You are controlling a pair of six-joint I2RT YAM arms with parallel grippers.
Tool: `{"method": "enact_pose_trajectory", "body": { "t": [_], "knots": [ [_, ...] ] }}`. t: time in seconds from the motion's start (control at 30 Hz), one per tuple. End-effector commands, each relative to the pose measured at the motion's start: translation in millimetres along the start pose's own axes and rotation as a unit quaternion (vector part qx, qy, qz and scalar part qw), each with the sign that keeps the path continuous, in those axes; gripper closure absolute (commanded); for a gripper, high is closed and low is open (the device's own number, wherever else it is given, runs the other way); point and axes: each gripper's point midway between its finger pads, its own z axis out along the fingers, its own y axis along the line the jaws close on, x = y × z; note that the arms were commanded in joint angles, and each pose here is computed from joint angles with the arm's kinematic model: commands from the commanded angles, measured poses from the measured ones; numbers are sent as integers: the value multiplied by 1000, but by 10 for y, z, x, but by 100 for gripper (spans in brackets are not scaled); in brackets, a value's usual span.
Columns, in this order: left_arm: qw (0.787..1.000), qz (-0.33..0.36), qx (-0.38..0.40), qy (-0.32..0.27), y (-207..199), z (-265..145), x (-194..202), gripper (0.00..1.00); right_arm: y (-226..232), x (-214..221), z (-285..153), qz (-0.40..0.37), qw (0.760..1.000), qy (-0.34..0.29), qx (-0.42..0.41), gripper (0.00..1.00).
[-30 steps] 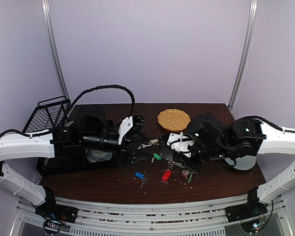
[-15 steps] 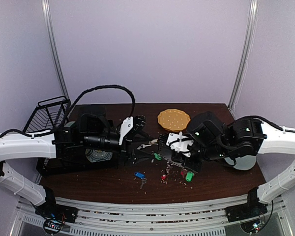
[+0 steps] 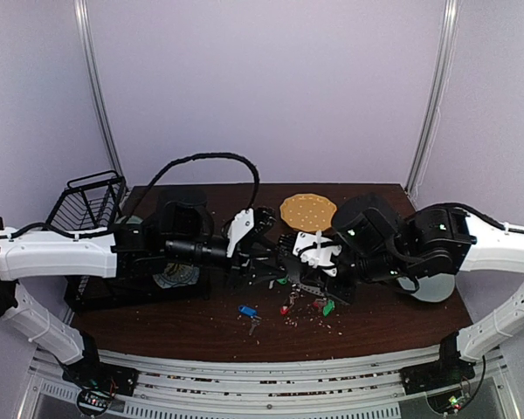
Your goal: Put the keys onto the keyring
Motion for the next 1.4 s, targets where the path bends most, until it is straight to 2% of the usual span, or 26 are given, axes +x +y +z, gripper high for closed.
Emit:
{"method": "enact_pose_trajectory", "body": {
  "t": [0.0,0.13,0.23,0.4,0.67,1.0,1.13,1.2,1.27,1.37],
  "knots": [
    [998,23,35,-51,-123,7,-336,52,3,-196,-61,-3,1000,-29,-2,100],
    [994,37,79,-67,-315,-97,-391,40,-5,-178,-79,-2,1000,-29,0,100],
    [993,39,76,-86,-337,-179,-474,39,-7,-181,-87,1,999,-35,1,100],
    [990,34,93,-105,-387,-223,-625,44,-11,-202,-87,0,999,-35,1,100],
    [978,49,157,-125,-628,-353,-717,22,-16,-179,-78,-1,1000,-31,4,100],
    [963,90,162,-196,-799,-740,-963,15,-18,-161,-53,-2,1000,-28,7,100],
    [965,88,169,-182,-826,-753,-880,15,-29,-153,-53,-2,1000,-27,10,100],
    [973,77,140,-165,-721,-689,-811,16,-30,-159,-60,-1,1000,-29,10,100],
    [989,49,70,-122,-441,-529,-696,22,-31,-159,-64,0,1000,-29,10,100],
    [997,25,-7,-70,-117,-364,-534,43,-36,-166,-74,0,1000,-30,11,100]
  ]
}}
